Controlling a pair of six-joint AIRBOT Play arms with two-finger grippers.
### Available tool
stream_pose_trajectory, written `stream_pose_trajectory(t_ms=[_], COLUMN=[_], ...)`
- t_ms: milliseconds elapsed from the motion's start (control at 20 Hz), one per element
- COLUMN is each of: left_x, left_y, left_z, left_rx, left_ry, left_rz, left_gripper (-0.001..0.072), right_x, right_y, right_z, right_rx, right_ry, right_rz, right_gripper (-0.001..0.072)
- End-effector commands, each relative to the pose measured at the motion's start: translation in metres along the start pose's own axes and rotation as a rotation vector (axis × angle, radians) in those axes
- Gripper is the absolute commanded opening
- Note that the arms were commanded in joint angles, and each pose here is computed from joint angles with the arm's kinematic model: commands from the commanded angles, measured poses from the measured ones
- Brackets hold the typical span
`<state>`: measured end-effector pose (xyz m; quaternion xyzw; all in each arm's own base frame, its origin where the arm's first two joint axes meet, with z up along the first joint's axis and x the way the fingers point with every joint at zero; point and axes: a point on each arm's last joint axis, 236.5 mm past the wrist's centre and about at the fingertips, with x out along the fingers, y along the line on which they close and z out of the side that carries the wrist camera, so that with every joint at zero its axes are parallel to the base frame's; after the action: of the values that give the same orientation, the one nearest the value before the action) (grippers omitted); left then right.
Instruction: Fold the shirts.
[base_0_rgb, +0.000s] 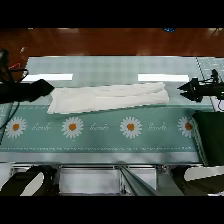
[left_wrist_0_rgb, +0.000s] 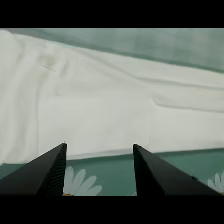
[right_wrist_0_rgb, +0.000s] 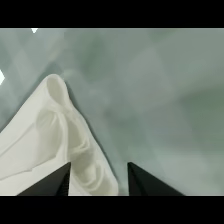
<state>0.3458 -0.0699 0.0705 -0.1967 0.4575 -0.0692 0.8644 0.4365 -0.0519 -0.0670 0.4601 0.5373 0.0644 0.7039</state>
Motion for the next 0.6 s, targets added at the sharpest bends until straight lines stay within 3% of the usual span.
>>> stream_pose_trajectory(t_ms=[0, 450, 500, 550], left_x=[0.021, 0.033, 0.033, 0.033], left_y=[-0.027, -0.029, -0.029, -0.029], left_z=[-0.023, -0.027, -0.027, -0.027], left_rx=[0.058, 0.009, 0.009, 0.009], left_ry=[0.027, 0.056, 0.056, 0.056], left_rz=[-0.048, -0.054, -0.054, -0.054], left_gripper=[0.0508, 0.0508, 0.0508, 0.0508], right_x=[0.034, 0.093, 0.098, 0.101], right_y=[0.009, 0.032, 0.037, 0.044], right_z=[-0.016, -0.047, -0.052, -0.056], right_rx=[0.007, -0.072, -0.105, -0.130], right_ry=[0.093, 0.233, 0.245, 0.254], right_rz=[0.045, 0.027, 0.028, 0.029], right_gripper=[0.0418, 0.0413, 0.0356, 0.0214])
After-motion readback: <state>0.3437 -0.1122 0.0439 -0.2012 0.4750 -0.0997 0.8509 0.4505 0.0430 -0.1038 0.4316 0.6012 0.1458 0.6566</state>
